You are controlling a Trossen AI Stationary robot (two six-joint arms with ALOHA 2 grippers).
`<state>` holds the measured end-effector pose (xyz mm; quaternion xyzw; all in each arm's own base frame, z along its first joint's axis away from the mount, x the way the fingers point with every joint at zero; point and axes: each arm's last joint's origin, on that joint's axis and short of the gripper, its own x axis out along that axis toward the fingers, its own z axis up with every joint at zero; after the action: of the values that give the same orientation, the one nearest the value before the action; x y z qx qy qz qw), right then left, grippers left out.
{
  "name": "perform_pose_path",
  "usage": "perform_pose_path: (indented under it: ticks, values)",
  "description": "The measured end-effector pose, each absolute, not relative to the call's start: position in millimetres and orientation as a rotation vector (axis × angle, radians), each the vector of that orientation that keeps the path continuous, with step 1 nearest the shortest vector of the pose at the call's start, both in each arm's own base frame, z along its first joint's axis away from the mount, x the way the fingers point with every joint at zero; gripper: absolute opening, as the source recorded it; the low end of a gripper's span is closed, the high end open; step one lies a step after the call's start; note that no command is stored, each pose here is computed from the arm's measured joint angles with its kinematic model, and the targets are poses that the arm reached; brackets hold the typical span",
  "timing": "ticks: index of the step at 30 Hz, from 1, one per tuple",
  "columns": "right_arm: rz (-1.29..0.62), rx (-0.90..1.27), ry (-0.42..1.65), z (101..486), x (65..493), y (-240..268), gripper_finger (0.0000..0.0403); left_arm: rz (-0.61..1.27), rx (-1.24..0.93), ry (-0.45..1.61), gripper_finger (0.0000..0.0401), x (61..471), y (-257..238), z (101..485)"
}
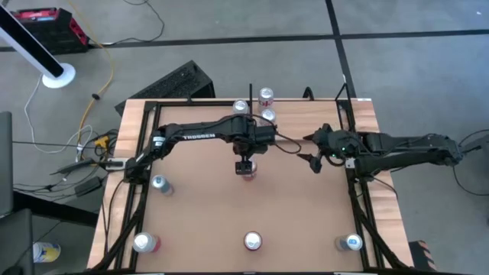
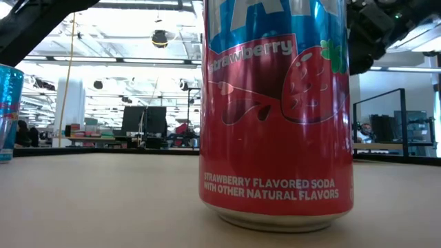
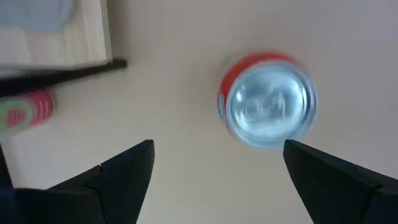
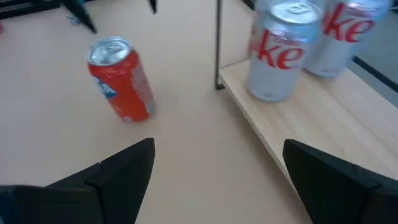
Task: Place canned beverage on shelf
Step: Put the top orange soda can on the shelf
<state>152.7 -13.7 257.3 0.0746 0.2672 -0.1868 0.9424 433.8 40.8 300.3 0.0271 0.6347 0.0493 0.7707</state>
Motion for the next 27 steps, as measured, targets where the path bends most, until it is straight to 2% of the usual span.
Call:
perform_pose_path:
  ticks: [6,12,17,22,27]
  values:
    - [-0.320,0.136,0.516,252.7,177.5,-4.3,0.0379,0.103,0.047,1.476,0.0341,423.8,38.3,300.5]
    - [-0.227,0.026,0.476,245.5,206.2,9.5,0.0379,0.122,0.060,1.539,0.0341,422.0,38.7,287.9]
    - [-0.183,-0.004,0.449,243.8,214.2,18.5,0.0379,0.076,0.103,1.567,0.0341,412.7,32.9,287.3]
    - [-0.171,-0.025,0.452,243.5,213.9,21.4,0.0379,0.115,0.073,1.497,0.0341,365.7,36.5,321.9]
    - [-0.172,-0.029,0.435,245.0,215.1,21.3,0.0379,0.193,0.023,1.200,0.0341,299.6,40.5,350.9]
